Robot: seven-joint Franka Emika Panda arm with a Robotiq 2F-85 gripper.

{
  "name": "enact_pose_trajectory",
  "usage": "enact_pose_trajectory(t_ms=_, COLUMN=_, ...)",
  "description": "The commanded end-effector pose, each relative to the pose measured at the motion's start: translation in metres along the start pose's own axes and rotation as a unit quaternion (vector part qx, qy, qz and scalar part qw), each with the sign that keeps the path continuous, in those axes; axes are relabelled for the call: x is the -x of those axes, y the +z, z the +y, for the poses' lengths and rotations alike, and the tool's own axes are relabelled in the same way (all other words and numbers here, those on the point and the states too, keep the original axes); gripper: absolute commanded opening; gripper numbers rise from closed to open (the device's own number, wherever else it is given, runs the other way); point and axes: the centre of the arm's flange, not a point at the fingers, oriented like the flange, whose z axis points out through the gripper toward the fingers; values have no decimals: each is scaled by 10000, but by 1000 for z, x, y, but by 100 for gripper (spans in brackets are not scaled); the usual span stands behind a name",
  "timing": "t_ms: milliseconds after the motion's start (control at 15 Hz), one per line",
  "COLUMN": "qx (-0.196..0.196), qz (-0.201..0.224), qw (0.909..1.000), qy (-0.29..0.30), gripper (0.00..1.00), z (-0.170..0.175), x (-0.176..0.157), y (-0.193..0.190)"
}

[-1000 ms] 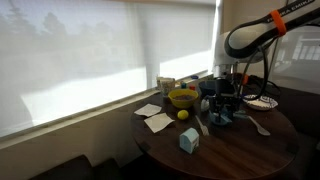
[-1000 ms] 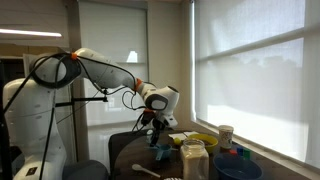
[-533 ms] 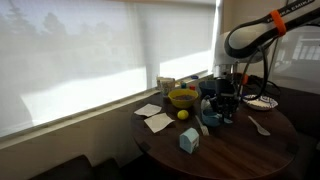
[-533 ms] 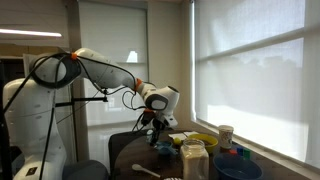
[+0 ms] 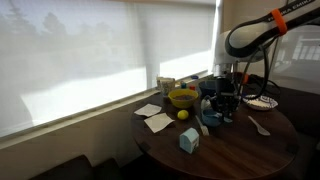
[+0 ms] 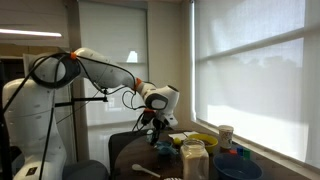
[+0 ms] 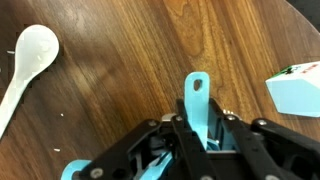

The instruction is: Remove the two small blue measuring spoons from the big blue measuring spoon

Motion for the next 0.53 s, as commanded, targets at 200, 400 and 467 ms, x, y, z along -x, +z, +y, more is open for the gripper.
enact_pose_trajectory(t_ms=200, qx=208, qz=467, qw=9987, qy=-90, gripper=6, z=-2, x=19, y=-34)
enact_pose_trajectory(t_ms=400, qx=197, qz=632, qw=9977, qy=-144, gripper=6, z=-3, x=31, y=-51)
enact_pose_trajectory(t_ms=467, qx=172, qz=676, qw=9974, qy=-160, gripper=6, z=-4, x=35, y=-56)
